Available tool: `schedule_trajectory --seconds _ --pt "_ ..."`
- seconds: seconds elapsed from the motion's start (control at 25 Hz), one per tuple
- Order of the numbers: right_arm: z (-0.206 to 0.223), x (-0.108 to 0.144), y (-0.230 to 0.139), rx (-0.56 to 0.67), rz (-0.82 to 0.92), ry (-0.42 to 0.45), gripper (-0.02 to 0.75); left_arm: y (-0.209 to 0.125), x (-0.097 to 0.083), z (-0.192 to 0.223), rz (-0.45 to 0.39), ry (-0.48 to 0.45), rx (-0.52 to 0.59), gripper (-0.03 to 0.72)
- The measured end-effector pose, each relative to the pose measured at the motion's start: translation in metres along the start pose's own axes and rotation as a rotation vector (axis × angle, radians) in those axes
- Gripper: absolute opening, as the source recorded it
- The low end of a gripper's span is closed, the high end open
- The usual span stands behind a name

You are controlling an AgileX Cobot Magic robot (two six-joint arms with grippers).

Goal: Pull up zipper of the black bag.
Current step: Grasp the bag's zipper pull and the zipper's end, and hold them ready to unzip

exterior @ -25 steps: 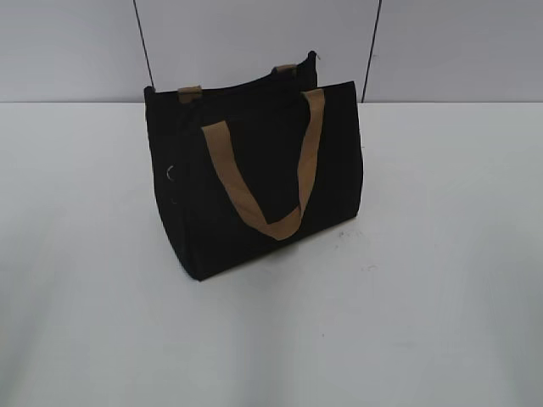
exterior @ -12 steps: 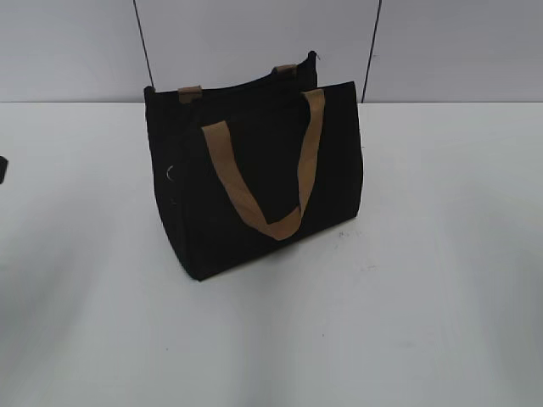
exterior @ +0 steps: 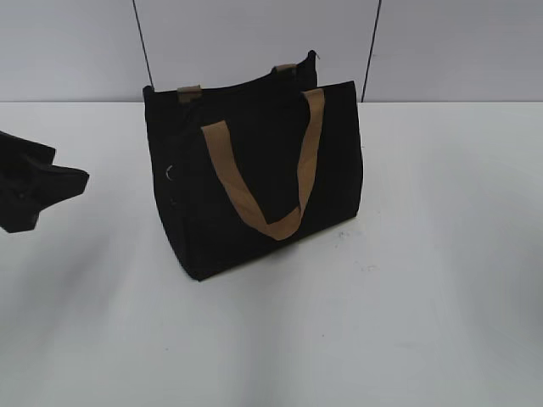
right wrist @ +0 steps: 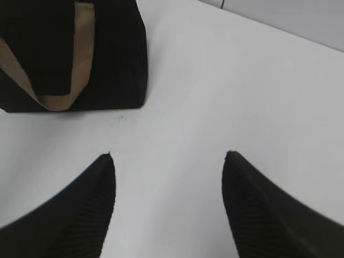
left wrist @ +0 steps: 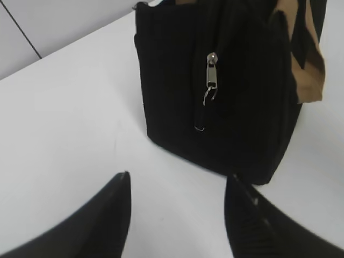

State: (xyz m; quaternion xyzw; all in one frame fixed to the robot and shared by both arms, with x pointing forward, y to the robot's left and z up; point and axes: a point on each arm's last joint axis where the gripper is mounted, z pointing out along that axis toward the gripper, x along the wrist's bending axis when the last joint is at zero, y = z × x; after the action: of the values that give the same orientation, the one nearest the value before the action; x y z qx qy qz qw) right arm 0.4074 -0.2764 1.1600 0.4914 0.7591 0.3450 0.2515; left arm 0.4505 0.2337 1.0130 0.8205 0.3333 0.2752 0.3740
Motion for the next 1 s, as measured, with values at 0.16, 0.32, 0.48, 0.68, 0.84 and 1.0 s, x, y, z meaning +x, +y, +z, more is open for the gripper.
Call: schedule_trajectory --seconds 0.16,0.32,0.48,0.68,0.84,1.0 --pt "0.009 -0.005 0.016 -0.01 0.0 0.035 0.486 -0.006 -0.001 0.025 0.02 -0.061 -0.009 0.418" --pt "0.016 -0.009 0.024 -0.002 -0.001 0.044 0.486 -0.02 -0.004 0.052 0.097 -0.137 0.012 0.418" --pt "0.019 -0.01 0.027 0.0 -0.01 0.054 0.486 -0.03 -0.011 0.076 0.215 -0.264 -0.004 0.418" --pt "0.02 -0.009 0.027 0.009 -0.004 0.072 0.486 -0.036 -0.007 0.107 0.227 -0.328 0.012 0.418" --pt "0.02 -0.009 0.026 0.019 -0.004 0.08 0.485 -0.029 0.004 0.129 0.236 -0.321 0.004 0.418" --pt "0.02 -0.008 0.026 0.022 -0.005 0.082 0.485 -0.023 0.013 0.141 0.231 -0.295 0.009 0.418"
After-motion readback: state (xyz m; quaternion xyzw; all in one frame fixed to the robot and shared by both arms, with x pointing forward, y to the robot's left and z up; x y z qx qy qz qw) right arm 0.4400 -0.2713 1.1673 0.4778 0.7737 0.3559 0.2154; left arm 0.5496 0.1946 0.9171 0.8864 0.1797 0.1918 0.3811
